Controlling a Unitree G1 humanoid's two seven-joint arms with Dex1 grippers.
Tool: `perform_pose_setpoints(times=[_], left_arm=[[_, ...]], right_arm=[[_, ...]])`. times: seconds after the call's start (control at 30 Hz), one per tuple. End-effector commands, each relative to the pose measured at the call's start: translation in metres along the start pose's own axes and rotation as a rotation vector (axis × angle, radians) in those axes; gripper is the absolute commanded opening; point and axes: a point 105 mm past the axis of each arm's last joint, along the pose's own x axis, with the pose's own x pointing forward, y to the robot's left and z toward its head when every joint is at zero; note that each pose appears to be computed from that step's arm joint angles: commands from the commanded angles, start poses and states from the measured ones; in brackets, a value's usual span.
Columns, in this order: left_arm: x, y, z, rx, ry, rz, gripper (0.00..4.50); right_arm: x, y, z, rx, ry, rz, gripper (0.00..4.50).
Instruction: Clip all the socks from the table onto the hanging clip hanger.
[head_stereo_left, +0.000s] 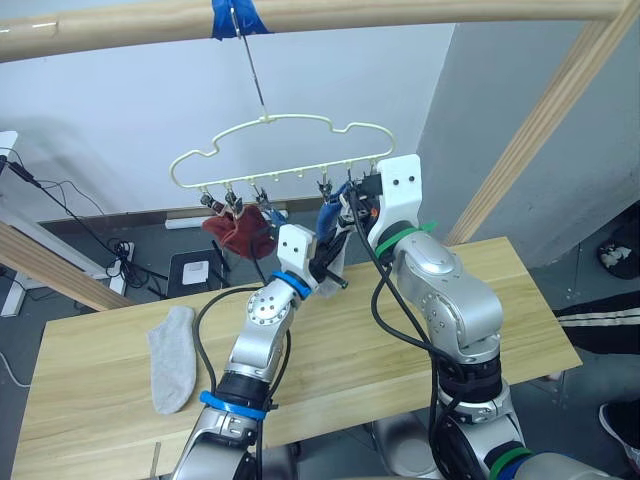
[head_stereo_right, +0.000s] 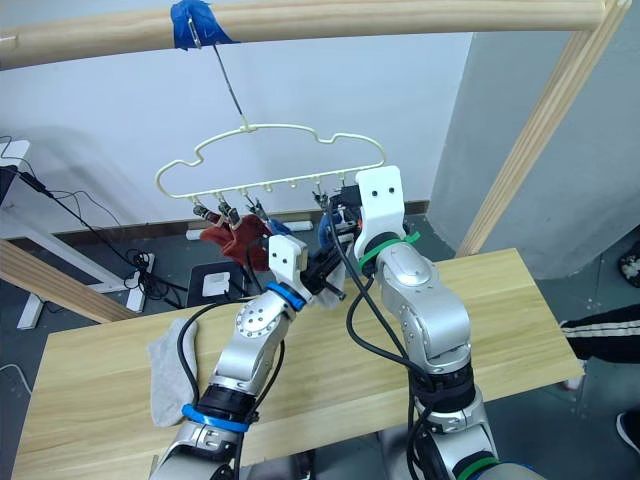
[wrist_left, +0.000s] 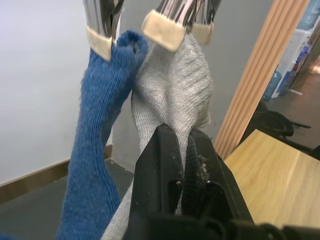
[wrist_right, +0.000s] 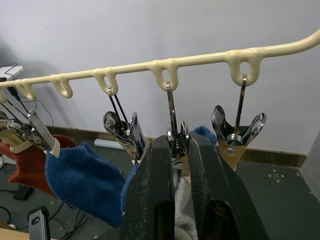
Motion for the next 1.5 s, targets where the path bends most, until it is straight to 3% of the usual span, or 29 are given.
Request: perform_pose_setpoints(times=[0.03, 0.27, 0.6, 0.87, 0.9, 0.93, 1.5], left_arm=[[0.003, -0.002, 0.015, 0.01, -0.051, -0.006, 0.0], [0.004, 0.003, 0.018, 0.08, -0.061, 0.018, 0.0], [-0.008, -0.01, 0.009, 0.057, -0.015, -0.113, 2.91], [-0.03, -0.008, 0.022, 0.095, -0.014, -0.227, 2.91], [-0.034, -0.005, 0.026, 0.1, -0.014, -0.243, 2.91], [-0.038, -0.001, 0.033, 0.106, -0.014, -0.26, 2.95], [-0.051, 0.009, 0.076, 0.138, 0.003, -0.367, 2.95]], right_arm=[[-0.006, 0.006, 0.014, 0.004, -0.061, 0.017, 0.46], [-0.009, 0.007, 0.014, -0.007, -0.064, 0.037, 2.87], [-0.036, 0.011, 0.016, -0.139, -0.083, 0.134, 2.91], [-0.05, -0.007, 0.019, -0.175, -0.111, 0.06, 2.91], [-0.048, -0.009, 0.017, -0.174, -0.104, 0.049, 2.91], [-0.045, -0.011, 0.014, -0.176, -0.091, 0.034, 2.55], [-0.008, -0.025, 0.005, -0.187, -0.075, -0.028, 2.55]])
